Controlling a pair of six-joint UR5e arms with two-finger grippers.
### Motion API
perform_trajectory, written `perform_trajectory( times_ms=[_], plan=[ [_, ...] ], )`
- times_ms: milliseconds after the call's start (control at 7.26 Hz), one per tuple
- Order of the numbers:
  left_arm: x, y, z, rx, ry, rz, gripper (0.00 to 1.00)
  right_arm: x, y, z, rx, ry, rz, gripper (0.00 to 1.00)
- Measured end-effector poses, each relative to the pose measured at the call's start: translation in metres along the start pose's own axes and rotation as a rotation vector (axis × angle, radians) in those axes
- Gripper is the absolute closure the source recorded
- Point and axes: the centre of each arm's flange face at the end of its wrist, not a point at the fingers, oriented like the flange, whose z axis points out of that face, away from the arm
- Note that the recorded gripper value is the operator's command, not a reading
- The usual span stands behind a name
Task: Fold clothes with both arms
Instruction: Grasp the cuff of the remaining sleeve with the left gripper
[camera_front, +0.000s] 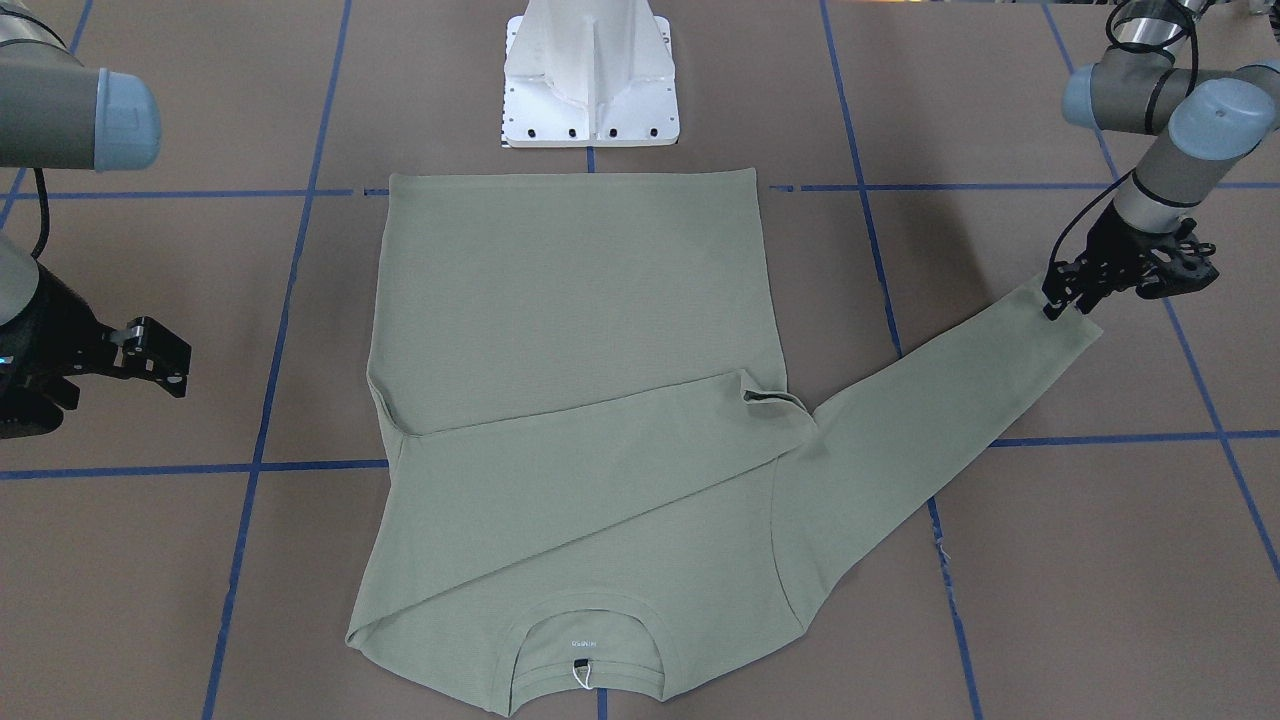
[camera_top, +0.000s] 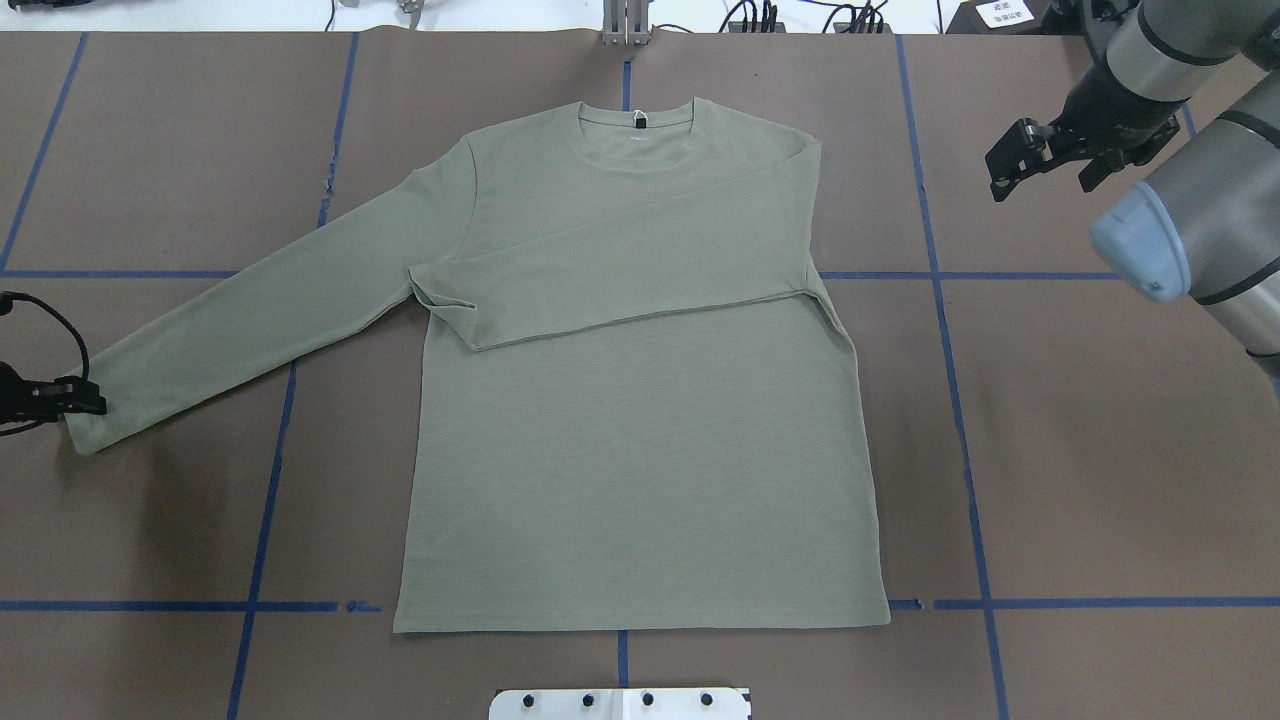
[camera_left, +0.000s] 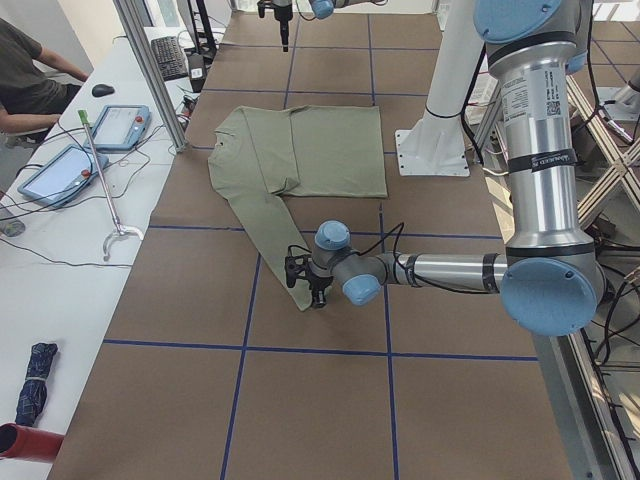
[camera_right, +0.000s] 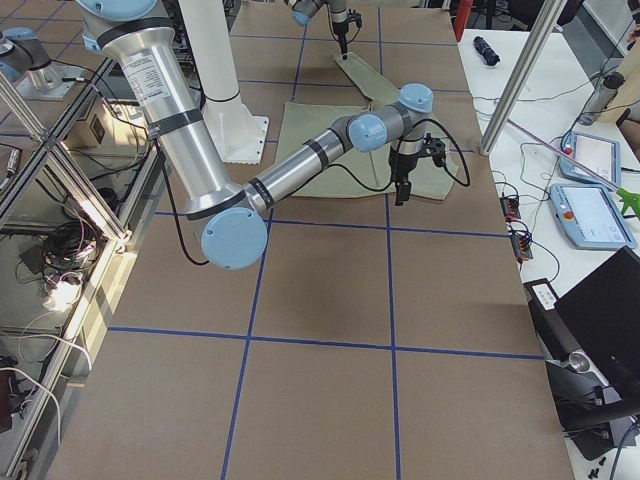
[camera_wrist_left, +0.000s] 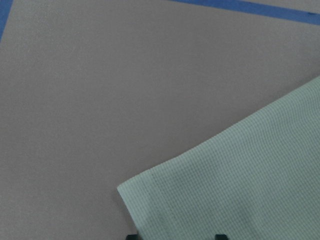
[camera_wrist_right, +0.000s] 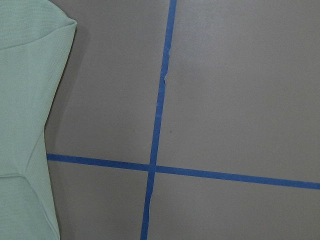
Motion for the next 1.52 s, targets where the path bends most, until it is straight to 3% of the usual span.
perform_trajectory(
  times_ms=[413, 689, 827, 965, 1240, 1516],
  plan=[
    [-0.0013, 0.0011, 0.0014, -0.003, -0.002, 0.000, 0.09, -0.0004, 0.0001, -0.0006, 0.001, -0.001, -0.001, 0.00],
    [-0.0041, 0.0046, 0.0073, -0.014, -0.011, 0.001, 0.11, -0.0002, 0.0003, -0.0008, 0.001, -0.001, -0.001, 0.00],
    [-0.0043, 0.0056, 0.0087, -0.017, -0.012, 0.001, 0.27, -0.0002, 0.0003, -0.0014, 0.002, -0.001, -0.001, 0.00],
    [-0.0035, 0.0058, 0.0087, -0.017, -0.010, 0.001, 0.32, 0.0000, 0.0007, -0.0019, 0.003, -0.001, -0.001, 0.00],
    [-0.0007, 0.0058, 0.0067, -0.016, -0.005, 0.001, 0.59, 0.0000, 0.0015, -0.0025, 0.004, -0.002, -0.002, 0.00],
    [0.0013, 0.0057, 0.0051, -0.015, -0.002, 0.001, 0.78, 0.0006, 0.0016, -0.0021, 0.004, -0.001, -0.001, 0.00]
  ],
)
